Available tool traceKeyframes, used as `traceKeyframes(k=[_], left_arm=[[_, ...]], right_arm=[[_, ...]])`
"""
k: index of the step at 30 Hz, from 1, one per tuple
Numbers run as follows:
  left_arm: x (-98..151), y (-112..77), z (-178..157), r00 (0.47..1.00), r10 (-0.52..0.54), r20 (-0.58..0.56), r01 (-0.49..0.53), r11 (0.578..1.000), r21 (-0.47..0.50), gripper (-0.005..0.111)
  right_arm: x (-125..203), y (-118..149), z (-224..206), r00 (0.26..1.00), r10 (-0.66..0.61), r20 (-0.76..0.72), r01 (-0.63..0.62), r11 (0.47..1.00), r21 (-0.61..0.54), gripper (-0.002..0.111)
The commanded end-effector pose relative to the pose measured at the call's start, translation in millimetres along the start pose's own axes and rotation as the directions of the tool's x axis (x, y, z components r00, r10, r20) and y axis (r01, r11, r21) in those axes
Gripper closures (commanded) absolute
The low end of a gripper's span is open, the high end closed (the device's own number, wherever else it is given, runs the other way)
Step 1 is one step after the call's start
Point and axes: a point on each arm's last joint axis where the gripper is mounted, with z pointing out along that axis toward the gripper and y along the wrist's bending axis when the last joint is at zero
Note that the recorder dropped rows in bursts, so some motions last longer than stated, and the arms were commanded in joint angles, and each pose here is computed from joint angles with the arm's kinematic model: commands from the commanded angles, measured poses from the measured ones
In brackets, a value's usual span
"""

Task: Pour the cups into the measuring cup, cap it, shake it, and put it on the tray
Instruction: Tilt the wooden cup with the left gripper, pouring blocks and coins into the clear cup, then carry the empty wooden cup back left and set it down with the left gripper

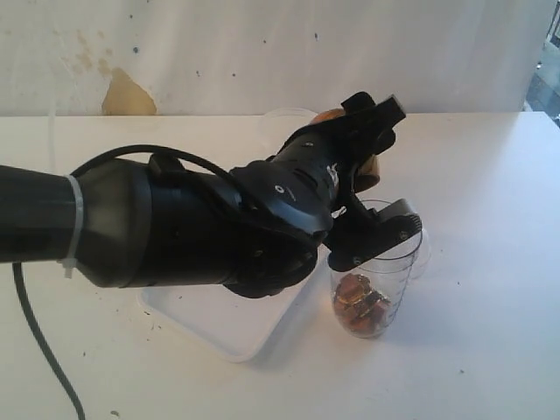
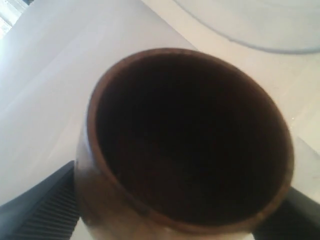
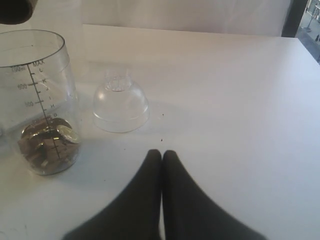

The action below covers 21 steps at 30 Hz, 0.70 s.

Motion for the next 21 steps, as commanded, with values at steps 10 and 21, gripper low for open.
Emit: traceKeyframes(k=[10,21], left_arm=[[-7.9,9.9,-3.6,0.865,-0.482,0.138,0.486,0.874,0.005,0.107],[-2.5,25.1,-13.6,0.739,-0.622,0.259,0.638,0.770,0.029,0.107]], right_arm=[[0.8,-0.4,0.2,1.000,0.001,0.007,-0.001,1.000,0.006,0.108],[0.8,-0.4,0.2,1.000,0.001,0.007,-0.001,1.000,0.006,0.108]])
